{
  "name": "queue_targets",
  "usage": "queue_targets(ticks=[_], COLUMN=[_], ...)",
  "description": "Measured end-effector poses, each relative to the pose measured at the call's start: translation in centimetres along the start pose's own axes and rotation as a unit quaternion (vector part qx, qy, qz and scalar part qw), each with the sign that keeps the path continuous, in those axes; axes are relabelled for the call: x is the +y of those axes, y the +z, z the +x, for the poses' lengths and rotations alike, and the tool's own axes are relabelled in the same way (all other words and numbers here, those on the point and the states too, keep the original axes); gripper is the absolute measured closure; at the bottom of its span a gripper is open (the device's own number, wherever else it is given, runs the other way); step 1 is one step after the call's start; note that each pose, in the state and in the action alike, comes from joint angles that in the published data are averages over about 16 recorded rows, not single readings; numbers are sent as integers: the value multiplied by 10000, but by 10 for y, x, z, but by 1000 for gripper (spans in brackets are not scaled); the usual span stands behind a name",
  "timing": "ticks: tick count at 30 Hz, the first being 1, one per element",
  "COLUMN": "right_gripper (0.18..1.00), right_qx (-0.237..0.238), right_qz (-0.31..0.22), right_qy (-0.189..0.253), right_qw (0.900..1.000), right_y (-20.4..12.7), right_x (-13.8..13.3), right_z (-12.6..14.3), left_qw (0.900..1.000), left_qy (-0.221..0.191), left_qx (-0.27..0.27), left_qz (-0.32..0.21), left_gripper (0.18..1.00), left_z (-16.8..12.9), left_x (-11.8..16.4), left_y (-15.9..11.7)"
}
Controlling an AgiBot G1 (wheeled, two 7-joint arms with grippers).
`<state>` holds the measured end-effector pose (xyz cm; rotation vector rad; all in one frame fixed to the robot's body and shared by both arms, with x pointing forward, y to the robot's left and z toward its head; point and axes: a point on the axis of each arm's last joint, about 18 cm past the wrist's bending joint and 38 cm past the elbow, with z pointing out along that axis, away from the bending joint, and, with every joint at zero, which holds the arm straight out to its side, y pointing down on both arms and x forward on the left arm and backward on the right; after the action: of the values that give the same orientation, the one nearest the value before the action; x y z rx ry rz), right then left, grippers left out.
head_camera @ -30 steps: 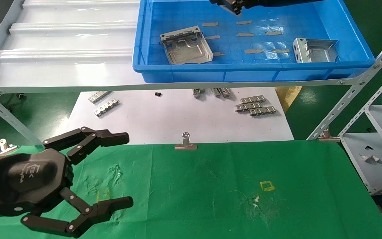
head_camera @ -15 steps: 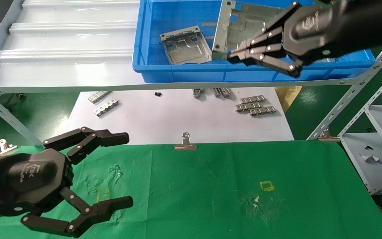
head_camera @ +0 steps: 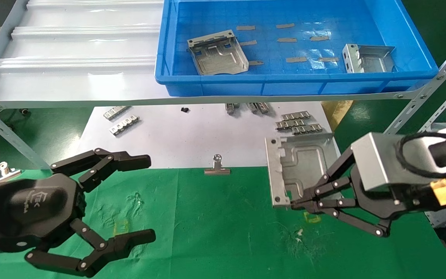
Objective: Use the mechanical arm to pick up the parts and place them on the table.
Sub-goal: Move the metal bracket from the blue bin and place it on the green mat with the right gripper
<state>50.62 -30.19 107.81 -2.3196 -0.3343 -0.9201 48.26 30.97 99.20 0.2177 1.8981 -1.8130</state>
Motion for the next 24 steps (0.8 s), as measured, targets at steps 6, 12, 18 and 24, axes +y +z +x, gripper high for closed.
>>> queue_targets(ticks=[6,12,18,24], right_gripper=[987,987,987,987], right_qx=[-405,-673,-787,-774], right_qz=[-553,-1062,-1346,-1435], right_qy=[161,246,224,173], right_qw=[9975,9918,9875,9865], right_y=[33,68,97,116], right_x=[44,84,109,122], right_z=[-13,-19,-17,-10], left_qw=[10000,10000,10000,10000], left_qy=[0,0,0,0], left_qx=[0,0,0,0], left_qz=[0,0,0,0], left_gripper=[184,184,184,184], left_z=[0,0,0,0], left_x=[0,0,0,0], left_y=[0,0,0,0])
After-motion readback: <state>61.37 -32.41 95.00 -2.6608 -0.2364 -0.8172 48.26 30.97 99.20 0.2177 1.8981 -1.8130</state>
